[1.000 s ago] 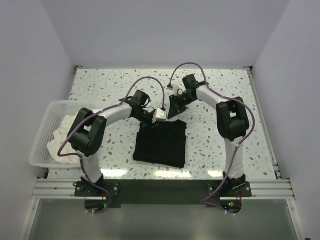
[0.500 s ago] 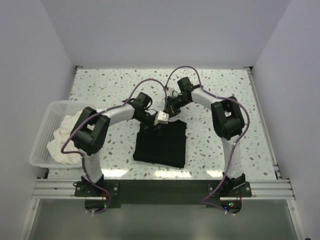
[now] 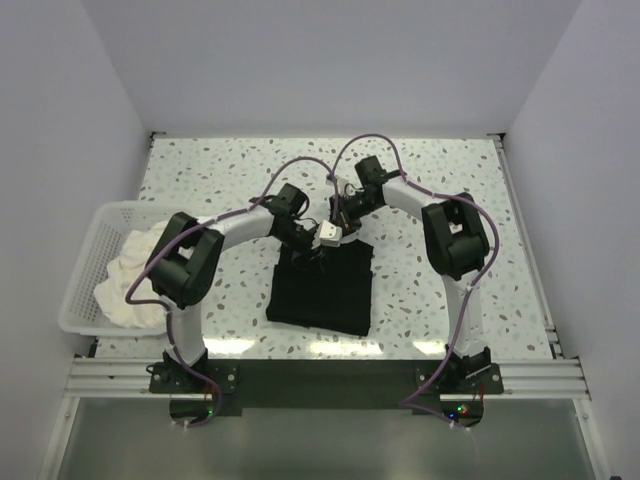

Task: Fold and stack the t-shirts
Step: Fold the tshirt

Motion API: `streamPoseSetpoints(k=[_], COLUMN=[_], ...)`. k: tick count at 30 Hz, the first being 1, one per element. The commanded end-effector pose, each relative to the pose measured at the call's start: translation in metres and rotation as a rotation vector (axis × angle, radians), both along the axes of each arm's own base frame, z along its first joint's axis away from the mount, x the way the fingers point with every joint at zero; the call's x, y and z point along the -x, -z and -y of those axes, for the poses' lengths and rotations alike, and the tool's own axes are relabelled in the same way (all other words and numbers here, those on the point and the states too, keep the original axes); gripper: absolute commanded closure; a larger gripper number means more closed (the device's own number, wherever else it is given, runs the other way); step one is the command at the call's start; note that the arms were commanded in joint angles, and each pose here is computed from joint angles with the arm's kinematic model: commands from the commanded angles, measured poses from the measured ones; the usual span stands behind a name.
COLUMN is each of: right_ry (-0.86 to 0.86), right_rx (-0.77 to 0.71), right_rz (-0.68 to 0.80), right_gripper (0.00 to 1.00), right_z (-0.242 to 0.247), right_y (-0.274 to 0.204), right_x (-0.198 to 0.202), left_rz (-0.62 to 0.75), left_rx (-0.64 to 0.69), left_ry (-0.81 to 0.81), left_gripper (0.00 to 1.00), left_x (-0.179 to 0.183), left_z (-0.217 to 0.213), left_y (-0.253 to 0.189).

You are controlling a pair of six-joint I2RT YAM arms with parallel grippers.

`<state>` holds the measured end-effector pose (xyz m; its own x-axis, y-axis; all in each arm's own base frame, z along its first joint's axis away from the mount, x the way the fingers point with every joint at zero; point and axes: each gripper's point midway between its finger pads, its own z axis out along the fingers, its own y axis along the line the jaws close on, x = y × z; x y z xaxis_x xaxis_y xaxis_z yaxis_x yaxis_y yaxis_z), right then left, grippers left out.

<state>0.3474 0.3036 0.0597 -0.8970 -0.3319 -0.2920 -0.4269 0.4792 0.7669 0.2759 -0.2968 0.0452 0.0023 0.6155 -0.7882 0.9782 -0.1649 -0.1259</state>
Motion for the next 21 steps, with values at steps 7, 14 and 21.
streamPoseSetpoints(k=[7, 14, 21], right_ry=[-0.069, -0.116, -0.165], right_rx=[-0.037, -0.043, 0.019], right_rz=[-0.032, -0.041, -0.050], right_gripper=[0.90, 0.90, 0.91], right_z=[-0.009, -0.009, -0.002], right_y=[-0.005, -0.009, 0.024], right_x=[0.015, 0.027, 0.036], left_rz=[-0.031, -0.002, 0.076], left_rx=[-0.034, -0.009, 0.008], left_ry=[0.009, 0.022, 0.027], left_gripper=[0.64, 0.94, 1.00], left_x=[0.006, 0.007, 0.006], left_z=[0.002, 0.003, 0.004], left_y=[0.008, -0.002, -0.016])
